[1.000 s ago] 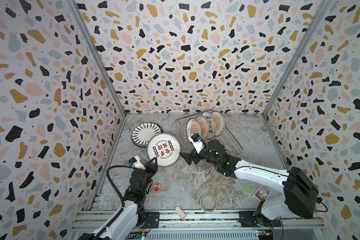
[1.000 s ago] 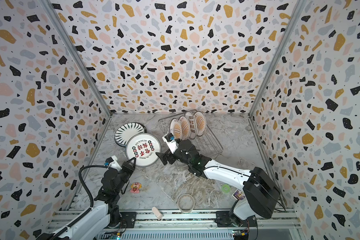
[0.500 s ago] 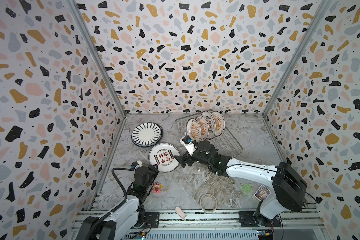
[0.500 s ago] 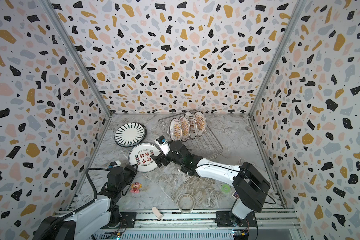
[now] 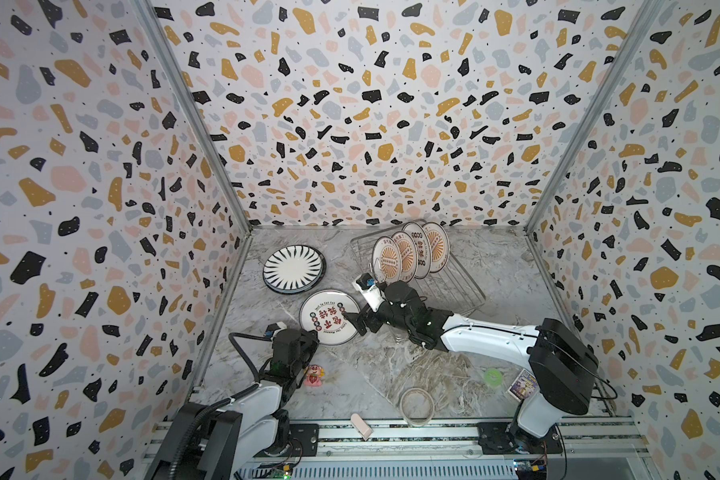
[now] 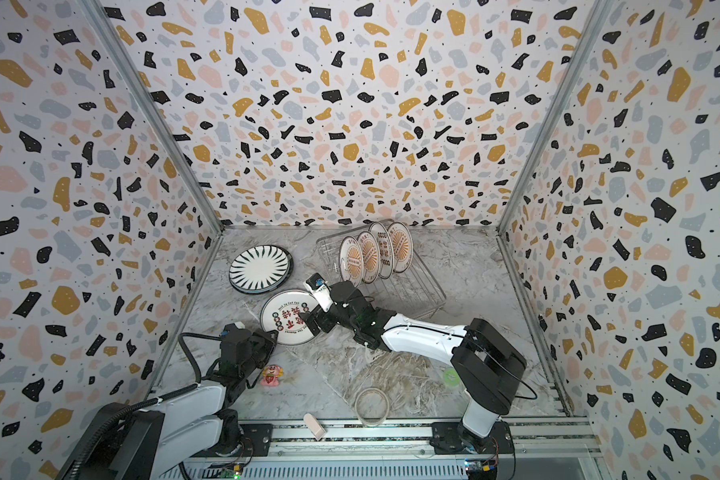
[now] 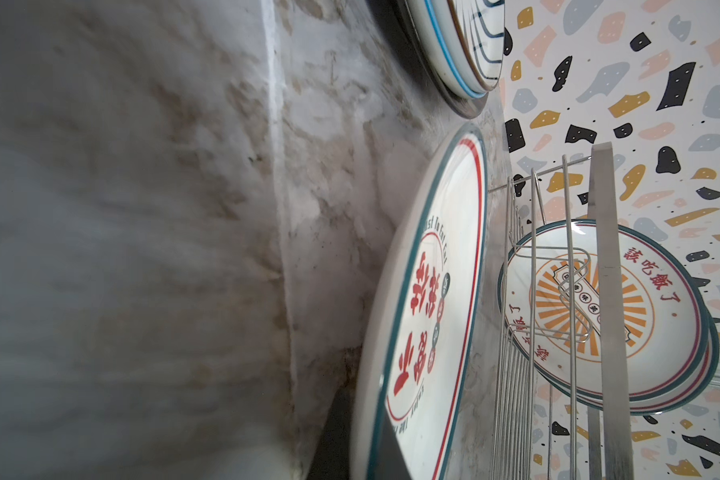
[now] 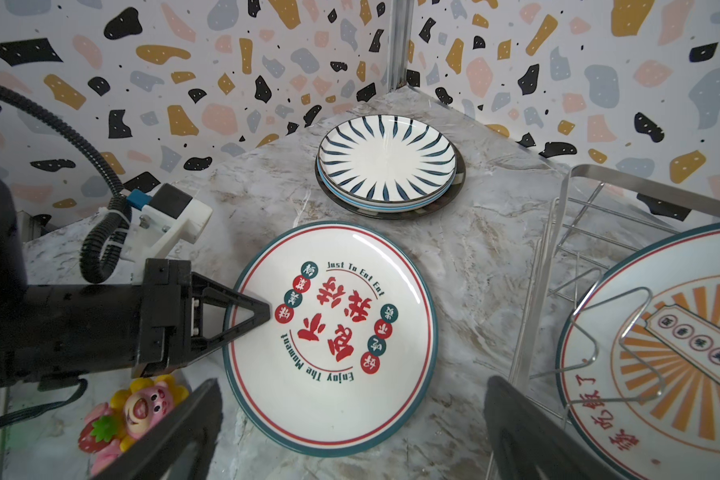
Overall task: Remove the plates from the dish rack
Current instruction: 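Lower the red-text plate flat onto the table with the left gripper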
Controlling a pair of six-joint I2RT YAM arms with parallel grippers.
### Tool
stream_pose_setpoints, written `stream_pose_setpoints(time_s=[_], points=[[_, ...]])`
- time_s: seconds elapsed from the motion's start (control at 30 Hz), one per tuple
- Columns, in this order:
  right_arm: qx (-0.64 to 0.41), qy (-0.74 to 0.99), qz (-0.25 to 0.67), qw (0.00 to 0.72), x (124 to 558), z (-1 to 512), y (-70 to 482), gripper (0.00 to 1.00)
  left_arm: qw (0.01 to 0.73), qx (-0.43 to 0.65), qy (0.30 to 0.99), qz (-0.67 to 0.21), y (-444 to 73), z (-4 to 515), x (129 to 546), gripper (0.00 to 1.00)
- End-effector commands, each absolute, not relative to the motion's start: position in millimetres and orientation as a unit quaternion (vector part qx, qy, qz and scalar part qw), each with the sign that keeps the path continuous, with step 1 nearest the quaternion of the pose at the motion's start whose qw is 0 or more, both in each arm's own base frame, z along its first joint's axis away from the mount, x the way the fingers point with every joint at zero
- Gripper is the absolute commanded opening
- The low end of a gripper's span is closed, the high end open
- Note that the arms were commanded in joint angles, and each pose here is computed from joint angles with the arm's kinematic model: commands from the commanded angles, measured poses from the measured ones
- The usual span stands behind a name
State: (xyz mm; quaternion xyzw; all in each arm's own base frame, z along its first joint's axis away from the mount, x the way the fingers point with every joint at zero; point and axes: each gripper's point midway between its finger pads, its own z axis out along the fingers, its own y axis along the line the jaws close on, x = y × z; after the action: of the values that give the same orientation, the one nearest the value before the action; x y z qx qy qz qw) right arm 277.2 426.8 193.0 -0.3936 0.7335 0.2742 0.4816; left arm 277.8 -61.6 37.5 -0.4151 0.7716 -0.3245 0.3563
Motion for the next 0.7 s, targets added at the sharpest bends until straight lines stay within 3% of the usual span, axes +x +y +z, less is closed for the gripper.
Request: stream_pose_setpoints(time_s=[0.0, 0.2, 0.4, 0.5, 0.67], points=[[-0.391, 0.728, 0.266, 0.496, 282, 207, 431, 0.99, 0.384, -0.403, 0.751, -0.355, -66, 62, 295, 0.06], [-0.391, 0.731, 0.261, 0.494, 283, 204, 432, 0.99, 0.376, -0.404, 0.754, -0.356, -68, 56, 297, 0.15], [-0.390, 0.734, 0.256, 0.494, 284, 201, 431, 0.99, 0.376, -0.406, 0.755, -0.353, -67, 53, 298, 0.17], [-0.391, 0.734, 0.256, 0.493, 283, 200, 431, 0.99, 0.377, -0.406, 0.754, -0.354, -67, 53, 299, 0.25], [-0.391, 0.735, 0.255, 0.492, 284, 199, 431, 0.99, 0.381, -0.412, 0.753, -0.342, -64, 49, 302, 0.26]])
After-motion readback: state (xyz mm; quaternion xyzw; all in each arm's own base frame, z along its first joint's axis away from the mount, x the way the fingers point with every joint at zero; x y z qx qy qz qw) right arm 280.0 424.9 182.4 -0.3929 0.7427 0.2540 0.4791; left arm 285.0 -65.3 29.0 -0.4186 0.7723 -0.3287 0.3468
